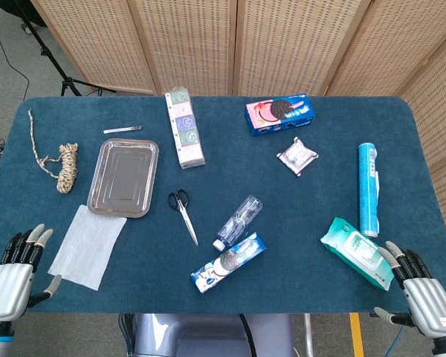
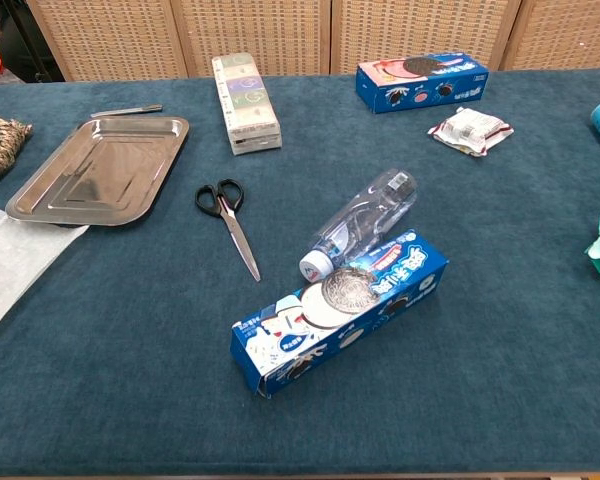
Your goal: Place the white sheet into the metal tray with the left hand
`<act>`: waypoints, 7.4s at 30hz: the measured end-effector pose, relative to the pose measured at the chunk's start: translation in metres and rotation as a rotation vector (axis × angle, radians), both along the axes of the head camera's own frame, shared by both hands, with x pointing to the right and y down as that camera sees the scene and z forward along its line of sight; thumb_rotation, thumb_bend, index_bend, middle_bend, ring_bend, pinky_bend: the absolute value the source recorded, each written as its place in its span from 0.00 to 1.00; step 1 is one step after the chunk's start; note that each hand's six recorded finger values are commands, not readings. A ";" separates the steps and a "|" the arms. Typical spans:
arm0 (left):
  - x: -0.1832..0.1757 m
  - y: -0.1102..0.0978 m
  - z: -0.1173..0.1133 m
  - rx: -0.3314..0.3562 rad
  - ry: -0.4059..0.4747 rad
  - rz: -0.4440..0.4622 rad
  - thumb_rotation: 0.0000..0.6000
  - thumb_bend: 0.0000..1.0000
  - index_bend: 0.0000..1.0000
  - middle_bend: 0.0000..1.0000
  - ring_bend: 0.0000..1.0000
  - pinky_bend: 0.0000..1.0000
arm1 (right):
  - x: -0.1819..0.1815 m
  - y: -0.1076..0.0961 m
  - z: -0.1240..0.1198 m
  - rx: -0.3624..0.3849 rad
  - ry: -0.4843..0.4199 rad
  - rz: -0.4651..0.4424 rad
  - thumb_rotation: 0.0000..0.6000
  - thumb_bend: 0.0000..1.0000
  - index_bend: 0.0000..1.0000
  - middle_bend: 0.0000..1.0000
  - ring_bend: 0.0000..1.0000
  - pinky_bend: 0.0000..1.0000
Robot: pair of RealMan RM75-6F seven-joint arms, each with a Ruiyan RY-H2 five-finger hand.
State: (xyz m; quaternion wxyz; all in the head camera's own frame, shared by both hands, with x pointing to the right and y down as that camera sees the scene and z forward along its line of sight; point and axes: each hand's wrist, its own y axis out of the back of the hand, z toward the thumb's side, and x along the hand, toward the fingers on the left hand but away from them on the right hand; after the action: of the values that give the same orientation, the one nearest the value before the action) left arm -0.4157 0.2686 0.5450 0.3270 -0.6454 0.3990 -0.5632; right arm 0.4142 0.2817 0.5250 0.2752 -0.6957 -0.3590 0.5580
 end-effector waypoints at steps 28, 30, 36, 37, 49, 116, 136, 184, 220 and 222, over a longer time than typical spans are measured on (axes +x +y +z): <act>0.010 0.018 0.034 -0.136 -0.042 0.001 0.94 0.31 0.07 0.00 0.00 0.00 | 0.007 -0.002 -0.012 0.039 -0.014 0.031 1.00 0.00 0.00 0.00 0.00 0.00; 0.014 0.021 0.040 -0.152 -0.034 -0.004 0.94 0.31 0.07 0.00 0.00 0.00 | 0.008 -0.003 -0.013 0.043 -0.018 0.035 1.00 0.00 0.00 0.00 0.00 0.00; 0.026 0.032 0.058 -0.185 -0.043 0.022 0.94 0.31 0.07 0.00 0.00 0.00 | 0.010 -0.003 -0.016 0.050 -0.024 0.039 1.00 0.00 0.00 0.00 0.00 0.00; 0.027 0.033 0.060 -0.189 -0.044 0.028 0.94 0.31 0.07 0.00 0.00 0.00 | 0.010 -0.003 -0.016 0.050 -0.024 0.039 1.00 0.00 0.00 0.00 0.00 0.00; 0.044 0.043 0.077 -0.220 -0.034 0.068 0.94 0.32 0.11 0.00 0.00 0.00 | 0.011 -0.003 -0.018 0.056 -0.031 0.043 1.00 0.00 0.00 0.00 0.00 0.00; 0.047 0.044 0.114 -0.224 -0.070 0.057 0.96 0.38 0.31 0.00 0.00 0.00 | 0.013 -0.003 -0.023 0.077 -0.042 0.047 1.00 0.00 0.00 0.00 0.00 0.00; 0.046 0.042 0.115 -0.208 -0.077 0.047 1.00 0.43 0.47 0.00 0.00 0.00 | 0.012 -0.003 -0.023 0.078 -0.042 0.045 1.00 0.00 0.00 0.00 0.00 0.00; 0.037 -0.096 0.003 0.233 -0.134 0.028 1.00 0.44 0.65 0.00 0.00 0.00 | 0.014 -0.004 -0.024 0.079 -0.050 0.053 1.00 0.00 0.00 0.00 0.00 0.00; 0.028 -0.137 0.038 0.248 -0.237 -0.012 1.00 0.46 0.67 0.00 0.00 0.00 | 0.013 -0.004 -0.021 0.067 -0.046 0.049 1.00 0.00 0.00 0.00 0.00 0.00; 0.030 -0.134 0.046 0.233 -0.239 -0.009 1.00 0.46 0.67 0.00 0.00 0.00 | 0.013 -0.004 -0.021 0.066 -0.046 0.049 1.00 0.00 0.00 0.00 0.00 0.00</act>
State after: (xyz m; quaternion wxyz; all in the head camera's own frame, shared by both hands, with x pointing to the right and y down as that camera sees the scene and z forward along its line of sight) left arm -0.3855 0.1343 0.5905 0.4421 -0.5297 0.4226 -0.5876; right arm 0.4270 0.2774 0.5045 0.2758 -0.6899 -0.4006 0.5362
